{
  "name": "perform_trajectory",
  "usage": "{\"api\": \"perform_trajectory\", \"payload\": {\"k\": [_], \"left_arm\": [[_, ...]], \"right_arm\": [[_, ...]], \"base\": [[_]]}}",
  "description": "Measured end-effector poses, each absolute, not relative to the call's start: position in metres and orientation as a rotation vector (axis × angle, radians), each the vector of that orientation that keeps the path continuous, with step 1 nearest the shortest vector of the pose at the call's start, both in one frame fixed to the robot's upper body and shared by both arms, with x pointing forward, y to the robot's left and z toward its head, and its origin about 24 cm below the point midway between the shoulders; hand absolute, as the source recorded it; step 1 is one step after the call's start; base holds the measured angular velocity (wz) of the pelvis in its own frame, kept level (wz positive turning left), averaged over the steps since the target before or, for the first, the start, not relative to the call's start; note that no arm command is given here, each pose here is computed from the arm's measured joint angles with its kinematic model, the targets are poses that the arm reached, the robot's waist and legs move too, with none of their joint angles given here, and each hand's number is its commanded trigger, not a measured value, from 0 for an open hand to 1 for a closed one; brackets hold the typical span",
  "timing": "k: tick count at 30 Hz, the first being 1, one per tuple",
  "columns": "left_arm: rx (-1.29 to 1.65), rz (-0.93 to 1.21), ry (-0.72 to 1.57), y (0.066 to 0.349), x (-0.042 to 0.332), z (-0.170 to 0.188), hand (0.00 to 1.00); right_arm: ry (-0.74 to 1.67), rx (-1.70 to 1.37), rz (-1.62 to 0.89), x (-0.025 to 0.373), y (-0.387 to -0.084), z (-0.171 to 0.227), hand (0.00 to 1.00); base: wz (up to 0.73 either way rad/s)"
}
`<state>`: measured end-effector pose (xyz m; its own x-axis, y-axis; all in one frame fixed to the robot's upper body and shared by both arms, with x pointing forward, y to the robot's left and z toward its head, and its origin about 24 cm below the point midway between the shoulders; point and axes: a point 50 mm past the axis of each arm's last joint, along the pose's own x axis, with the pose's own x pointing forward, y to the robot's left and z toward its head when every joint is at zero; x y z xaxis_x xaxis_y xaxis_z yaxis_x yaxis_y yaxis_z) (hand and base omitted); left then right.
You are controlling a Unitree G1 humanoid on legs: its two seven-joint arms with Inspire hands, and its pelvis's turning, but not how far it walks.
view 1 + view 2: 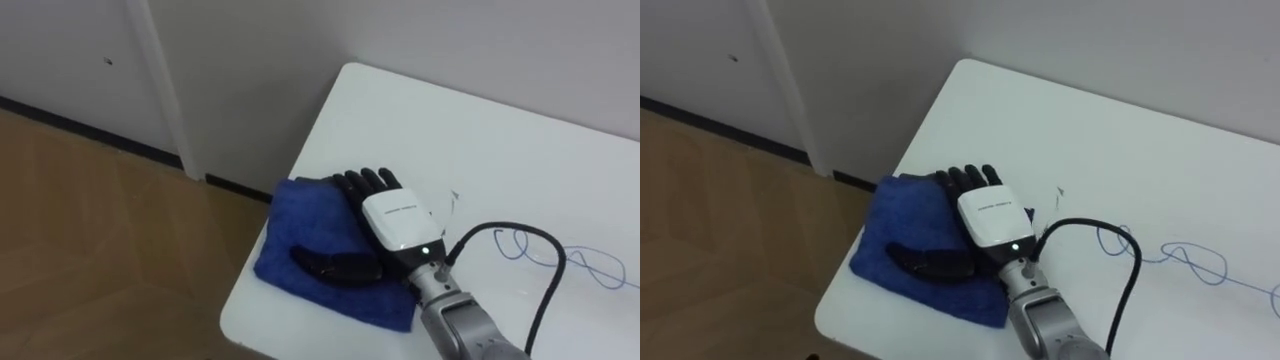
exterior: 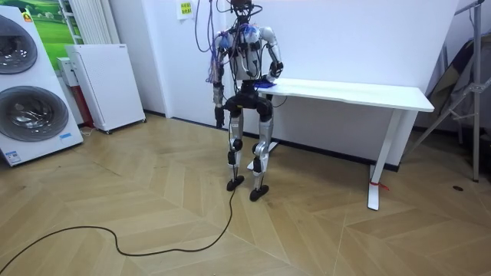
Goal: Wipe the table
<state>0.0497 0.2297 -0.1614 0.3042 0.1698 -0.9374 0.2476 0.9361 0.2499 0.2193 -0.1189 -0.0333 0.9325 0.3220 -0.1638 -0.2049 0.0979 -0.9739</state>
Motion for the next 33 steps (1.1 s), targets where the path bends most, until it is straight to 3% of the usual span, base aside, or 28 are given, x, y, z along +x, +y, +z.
{"api": "perform_trajectory", "payload": {"k": [7,8,9,10,11,23,33], "left_arm": [[0.386,-0.045,1.269,0.23,0.05,-0.161,0.0],[0.383,-0.046,1.267,0.228,0.051,-0.162,0.0],[0.38,-0.048,1.264,0.227,0.051,-0.162,0.0],[0.379,-0.052,1.26,0.226,0.053,-0.162,0.0],[0.387,-0.057,1.258,0.226,0.053,-0.162,0.0],[0.376,-0.067,1.216,0.218,0.065,-0.161,0.0],[0.35,-0.025,1.204,0.219,0.068,-0.161,0.0]], "right_arm": [[-0.041,-1.375,0.424,0.211,-0.114,-0.041,0.0],[-0.046,-1.374,0.424,0.21,-0.114,-0.041,0.05],[-0.049,-1.372,0.424,0.21,-0.114,-0.041,0.52],[-0.051,-1.372,0.418,0.21,-0.115,-0.042,0.67],[-0.047,-1.37,0.416,0.207,-0.115,-0.045,1.0],[-0.195,-1.33,0.325,0.214,-0.108,-0.03,1.0],[-0.17,-1.224,0.314,0.211,-0.103,-0.029,1.0]], "base": [[0.03],[0.0],[0.0],[0.0],[0.03],[-0.04],[-0.01]]}}
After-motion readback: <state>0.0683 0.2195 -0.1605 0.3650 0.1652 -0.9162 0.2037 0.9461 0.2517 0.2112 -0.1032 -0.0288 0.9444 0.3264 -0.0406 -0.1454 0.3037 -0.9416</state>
